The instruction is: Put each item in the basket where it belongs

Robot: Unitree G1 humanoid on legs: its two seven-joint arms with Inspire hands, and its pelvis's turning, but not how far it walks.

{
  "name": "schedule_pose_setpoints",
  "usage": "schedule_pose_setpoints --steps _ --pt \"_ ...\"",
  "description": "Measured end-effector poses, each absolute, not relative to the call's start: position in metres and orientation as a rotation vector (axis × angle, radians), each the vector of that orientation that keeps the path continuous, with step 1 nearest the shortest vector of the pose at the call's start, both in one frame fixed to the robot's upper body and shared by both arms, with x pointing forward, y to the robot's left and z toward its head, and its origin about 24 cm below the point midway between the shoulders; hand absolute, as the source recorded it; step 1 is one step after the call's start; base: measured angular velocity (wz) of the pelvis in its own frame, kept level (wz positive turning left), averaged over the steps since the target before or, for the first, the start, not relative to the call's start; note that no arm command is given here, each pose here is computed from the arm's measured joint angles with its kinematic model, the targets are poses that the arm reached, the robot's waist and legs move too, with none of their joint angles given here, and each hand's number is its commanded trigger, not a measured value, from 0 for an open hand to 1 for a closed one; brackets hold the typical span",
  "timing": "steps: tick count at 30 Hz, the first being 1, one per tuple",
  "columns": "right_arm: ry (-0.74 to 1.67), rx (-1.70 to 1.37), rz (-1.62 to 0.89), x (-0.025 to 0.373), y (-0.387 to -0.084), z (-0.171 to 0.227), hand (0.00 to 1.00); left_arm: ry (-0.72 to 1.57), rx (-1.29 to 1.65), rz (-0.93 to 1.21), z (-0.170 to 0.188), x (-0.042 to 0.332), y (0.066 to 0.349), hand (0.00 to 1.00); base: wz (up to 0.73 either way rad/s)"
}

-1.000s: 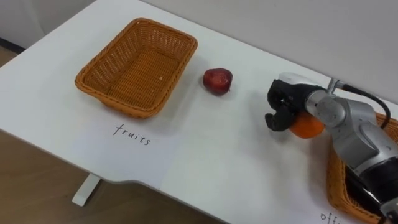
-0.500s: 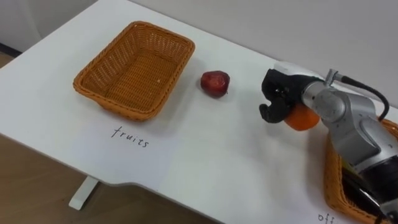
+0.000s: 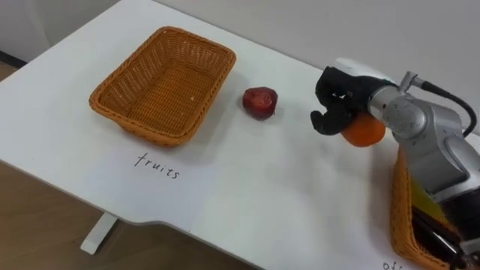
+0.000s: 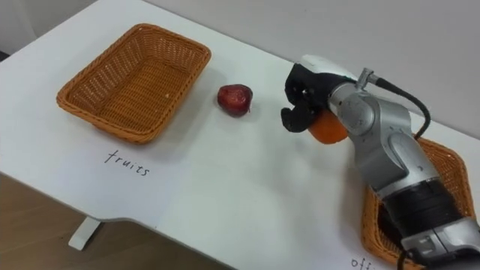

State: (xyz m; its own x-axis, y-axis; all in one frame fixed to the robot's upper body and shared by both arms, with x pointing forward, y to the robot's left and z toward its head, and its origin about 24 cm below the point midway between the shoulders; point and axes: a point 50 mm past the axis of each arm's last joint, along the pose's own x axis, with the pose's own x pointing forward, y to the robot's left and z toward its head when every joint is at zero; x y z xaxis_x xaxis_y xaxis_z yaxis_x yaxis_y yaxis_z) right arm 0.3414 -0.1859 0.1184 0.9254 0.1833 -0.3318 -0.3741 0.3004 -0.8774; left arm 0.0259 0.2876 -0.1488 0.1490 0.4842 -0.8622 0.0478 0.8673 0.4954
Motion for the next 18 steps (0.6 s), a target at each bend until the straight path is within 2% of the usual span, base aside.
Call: schedule_pose_setpoints --steps 7,18 --pt "0.112 -1.187 0.368 0.348 -0.177 0.137 1.0 1.409 0.464 0.329 -0.149 0.022 0.288 0.0 0.13" --pt "0.115 -0.972 0.401 0.351 -0.173 0.128 1.0 1.425 0.466 0.33 -0.148 0.011 0.288 0.0 0.07"
